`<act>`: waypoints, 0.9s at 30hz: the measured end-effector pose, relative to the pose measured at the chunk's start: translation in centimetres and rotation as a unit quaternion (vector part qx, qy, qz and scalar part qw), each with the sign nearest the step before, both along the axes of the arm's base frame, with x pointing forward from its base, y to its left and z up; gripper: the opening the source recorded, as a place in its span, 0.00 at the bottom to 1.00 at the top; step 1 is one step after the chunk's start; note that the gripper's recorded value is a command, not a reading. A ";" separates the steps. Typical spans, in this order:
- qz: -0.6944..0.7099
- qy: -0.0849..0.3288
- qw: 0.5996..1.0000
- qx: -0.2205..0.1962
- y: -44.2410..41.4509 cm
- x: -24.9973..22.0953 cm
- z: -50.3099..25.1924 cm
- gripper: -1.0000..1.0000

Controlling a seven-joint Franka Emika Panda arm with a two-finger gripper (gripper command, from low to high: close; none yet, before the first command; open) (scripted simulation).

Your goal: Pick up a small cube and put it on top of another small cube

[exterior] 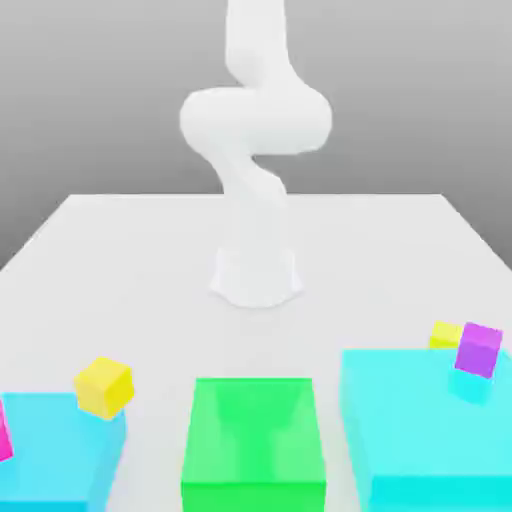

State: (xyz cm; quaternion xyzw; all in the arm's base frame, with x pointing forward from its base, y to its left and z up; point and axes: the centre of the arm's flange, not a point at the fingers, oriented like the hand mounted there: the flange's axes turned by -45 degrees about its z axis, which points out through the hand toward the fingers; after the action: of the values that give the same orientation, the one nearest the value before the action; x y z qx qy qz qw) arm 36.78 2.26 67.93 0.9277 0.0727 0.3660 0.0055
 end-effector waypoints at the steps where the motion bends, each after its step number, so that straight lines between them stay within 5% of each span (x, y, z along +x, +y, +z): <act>1: 0.031 0.010 0.999 -0.016 1.1 0.8 -1.4 0.50; 8: 0.238 0.062 0.962 -0.120 8.7 4.0 -10.9 0.50; 14: 0.411 0.091 0.885 -0.198 15.4 3.7 -19.3 0.50; 27: 0.732 0.109 0.592 -0.321 26.5 -4.9 -36.9 0.50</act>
State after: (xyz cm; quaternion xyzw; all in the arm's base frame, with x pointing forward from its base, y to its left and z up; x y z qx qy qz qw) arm 31.85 28.73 31.00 0.5339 0.8396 0.0967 0.0250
